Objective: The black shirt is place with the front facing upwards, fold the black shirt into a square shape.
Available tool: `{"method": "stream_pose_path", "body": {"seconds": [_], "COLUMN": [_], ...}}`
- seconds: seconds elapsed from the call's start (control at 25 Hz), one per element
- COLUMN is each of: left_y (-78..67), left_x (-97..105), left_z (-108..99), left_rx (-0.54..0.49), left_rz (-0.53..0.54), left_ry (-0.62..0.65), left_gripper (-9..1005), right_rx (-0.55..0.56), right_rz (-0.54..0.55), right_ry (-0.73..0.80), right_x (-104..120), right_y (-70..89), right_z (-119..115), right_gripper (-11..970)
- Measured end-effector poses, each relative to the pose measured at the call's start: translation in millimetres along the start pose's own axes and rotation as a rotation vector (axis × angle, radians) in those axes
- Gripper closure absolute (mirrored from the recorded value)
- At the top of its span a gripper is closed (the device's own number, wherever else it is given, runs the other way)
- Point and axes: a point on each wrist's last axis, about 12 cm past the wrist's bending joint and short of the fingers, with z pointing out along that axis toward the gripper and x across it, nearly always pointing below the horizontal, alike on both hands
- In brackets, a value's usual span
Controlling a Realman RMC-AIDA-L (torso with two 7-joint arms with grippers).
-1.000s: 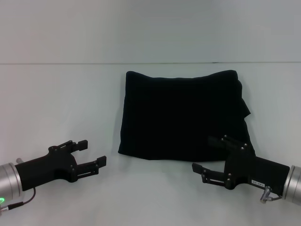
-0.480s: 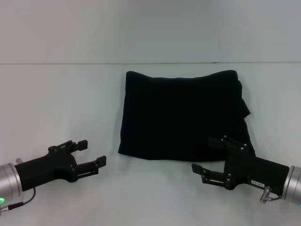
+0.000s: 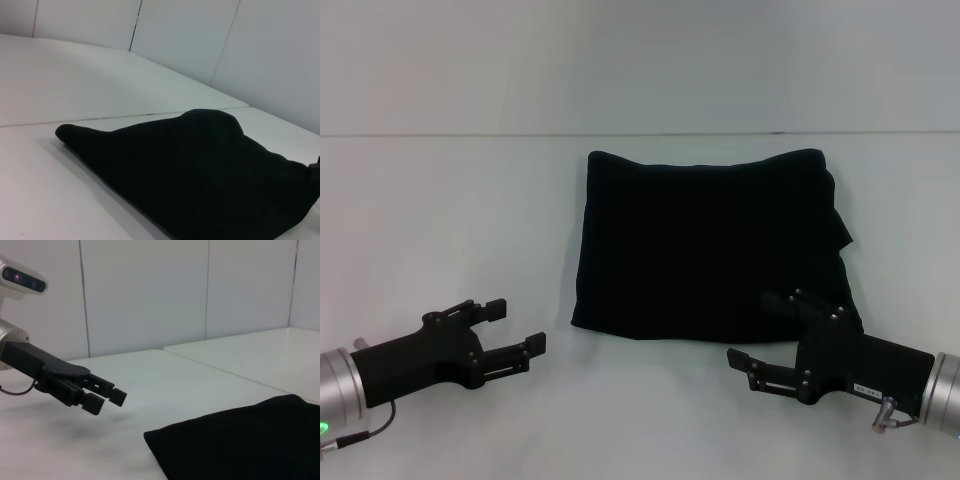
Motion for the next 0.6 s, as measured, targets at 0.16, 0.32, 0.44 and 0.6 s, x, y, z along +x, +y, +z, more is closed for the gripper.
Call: {"method": "stream_pose_path", "body": {"seconds": [0.16,0.32,0.44,0.6], "left_y": [-0.1,-0.2,-0.1,0.0], "left_x": [0.3,0.2,-0.2,-1.0], "left_z": [-0.2,-0.2,0.1,0.8], "left_rx": [0.000,0.001,0.002,0.003], "left_rz": [-0.001,-0.002,-0.001,0.001], "left_ry": [0.000,0.000,-0.001,-0.001], "left_gripper": [125,125,125,125], "right_rx": [-0.001,-0.002,-0.002,-0.002], "right_rz": [-0.001,-0.001,-0.001,-0.001], "right_ry": [-0.001,0.000,0.000,0.000], "right_x": [-0.5,-0.4,-0.4,-0.4], "right_y": [-0.3,-0.2,-0.1,-0.1], "right_z": [0.4,0.5,0.5,0.5], "right_gripper": [44,44,44,44]}}
